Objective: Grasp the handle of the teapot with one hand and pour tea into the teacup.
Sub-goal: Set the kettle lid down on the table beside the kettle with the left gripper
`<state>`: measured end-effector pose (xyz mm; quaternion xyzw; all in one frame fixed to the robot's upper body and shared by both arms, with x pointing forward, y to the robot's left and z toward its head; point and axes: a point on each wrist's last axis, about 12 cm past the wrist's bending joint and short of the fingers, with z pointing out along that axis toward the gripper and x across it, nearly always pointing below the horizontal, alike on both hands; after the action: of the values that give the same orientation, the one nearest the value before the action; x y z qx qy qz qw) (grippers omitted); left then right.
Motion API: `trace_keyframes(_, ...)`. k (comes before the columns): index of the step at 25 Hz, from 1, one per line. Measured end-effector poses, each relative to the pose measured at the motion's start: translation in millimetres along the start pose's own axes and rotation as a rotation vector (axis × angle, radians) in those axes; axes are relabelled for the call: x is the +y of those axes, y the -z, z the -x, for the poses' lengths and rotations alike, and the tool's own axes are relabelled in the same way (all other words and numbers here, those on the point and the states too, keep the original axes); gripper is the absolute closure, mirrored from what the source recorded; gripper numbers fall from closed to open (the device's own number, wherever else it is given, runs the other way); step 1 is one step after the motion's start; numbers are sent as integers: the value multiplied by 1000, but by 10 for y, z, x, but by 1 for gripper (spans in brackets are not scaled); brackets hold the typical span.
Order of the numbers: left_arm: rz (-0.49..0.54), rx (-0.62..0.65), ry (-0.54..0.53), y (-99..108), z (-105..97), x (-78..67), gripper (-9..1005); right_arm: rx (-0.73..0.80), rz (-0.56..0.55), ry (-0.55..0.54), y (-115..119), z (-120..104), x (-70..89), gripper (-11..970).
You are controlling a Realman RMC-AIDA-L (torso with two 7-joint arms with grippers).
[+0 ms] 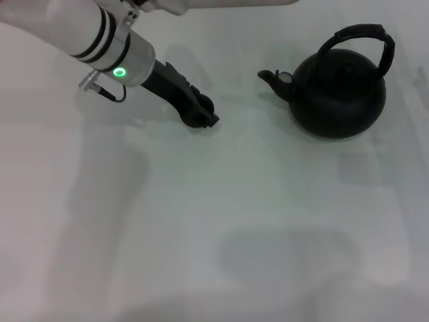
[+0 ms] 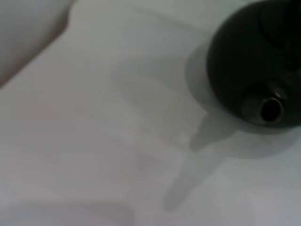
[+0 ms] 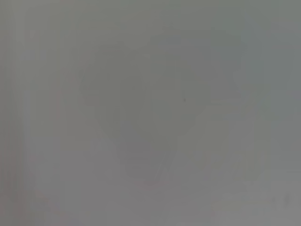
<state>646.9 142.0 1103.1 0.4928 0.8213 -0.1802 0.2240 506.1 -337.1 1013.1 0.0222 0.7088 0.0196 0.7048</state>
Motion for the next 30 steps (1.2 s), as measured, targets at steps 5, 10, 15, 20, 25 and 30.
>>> trace_keyframes(5, -35, 24, -47, -70, 4, -91, 297, 0, 1, 0, -6, 2, 2, 86)
trace_keyframes(10, -58, 37, -90, -122, -10, -156, 297, 1, 1, 0, -6, 1, 2, 86)
trace_keyframes(15, -55, 41, -86, -131, -28, -158, 296, 0, 1, -1, -6, 1, 6, 86)
trace_keyframes(20, -53, 42, -79, -136, -30, -159, 280, 1, 1, -2, 0, -3, 9, 86)
trace_keyframes(25, -52, 43, -78, -137, -17, -161, 260, 3, 0, -2, 5, -7, 5, 85)
trace_keyframes(30, -47, 43, -78, -120, 20, -147, 241, 3, -1, -1, 7, -8, 3, 85)
